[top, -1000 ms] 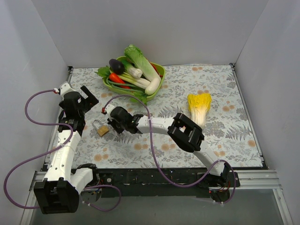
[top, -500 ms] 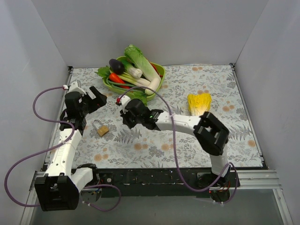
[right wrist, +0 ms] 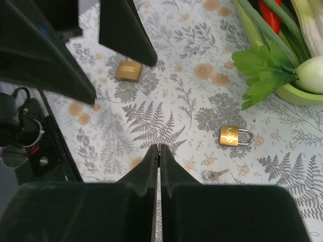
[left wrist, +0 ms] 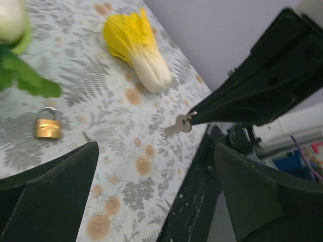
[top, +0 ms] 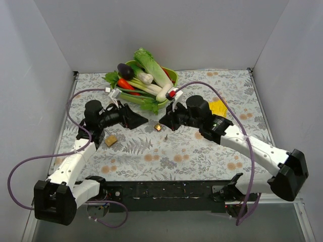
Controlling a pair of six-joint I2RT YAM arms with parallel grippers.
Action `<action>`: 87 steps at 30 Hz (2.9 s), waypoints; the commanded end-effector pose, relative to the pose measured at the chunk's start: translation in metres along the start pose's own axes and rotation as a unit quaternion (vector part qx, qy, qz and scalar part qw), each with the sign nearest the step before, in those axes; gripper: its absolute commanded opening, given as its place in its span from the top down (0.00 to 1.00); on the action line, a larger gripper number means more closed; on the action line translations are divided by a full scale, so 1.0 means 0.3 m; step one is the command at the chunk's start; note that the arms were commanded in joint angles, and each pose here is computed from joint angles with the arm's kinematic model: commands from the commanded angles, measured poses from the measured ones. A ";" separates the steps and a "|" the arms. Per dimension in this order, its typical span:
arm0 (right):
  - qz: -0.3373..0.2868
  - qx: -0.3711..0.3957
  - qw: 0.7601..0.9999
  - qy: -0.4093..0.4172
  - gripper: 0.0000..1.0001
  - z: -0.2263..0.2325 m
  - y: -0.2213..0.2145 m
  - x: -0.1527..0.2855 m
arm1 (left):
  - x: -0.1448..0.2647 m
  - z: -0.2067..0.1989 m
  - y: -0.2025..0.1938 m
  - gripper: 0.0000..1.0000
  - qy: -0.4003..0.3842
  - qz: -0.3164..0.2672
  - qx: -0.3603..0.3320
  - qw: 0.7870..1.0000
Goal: Unlock with the key
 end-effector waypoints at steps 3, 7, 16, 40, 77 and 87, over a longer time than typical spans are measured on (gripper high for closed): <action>-0.026 -0.033 0.997 0.069 0.99 0.124 0.047 0.131 | -0.030 -0.215 -0.048 0.05 -0.144 0.026 -0.050 0.988; -0.041 -0.057 0.991 0.115 0.99 0.193 0.080 0.165 | -0.058 -0.268 -0.074 0.10 -0.168 0.038 -0.047 0.984; -0.048 -0.080 0.980 0.173 0.99 0.258 0.132 0.185 | -0.062 -0.346 -0.085 0.28 -0.209 0.032 -0.050 0.976; -0.053 -0.128 0.977 0.162 0.99 0.197 0.126 0.177 | -0.058 -0.380 -0.095 0.84 -0.212 0.023 -0.065 0.975; -0.003 -0.058 0.989 0.139 0.18 0.127 -0.012 0.215 | -0.036 -0.329 -0.198 1.00 -0.172 0.116 -0.101 0.973; 0.058 -0.042 0.970 0.232 0.19 0.182 -0.084 0.174 | -0.002 -0.392 -0.228 1.00 -0.202 0.158 -0.072 0.964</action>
Point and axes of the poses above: each gripper's point midway between its finger pads, its own x axis back along the fingers, its own z axis along the line the jaws close on, y = z × x, the point moved 1 cm from there along x, back along the fingers, and after that the axes turned 15 degrees about -x, right-handed, at the moved point
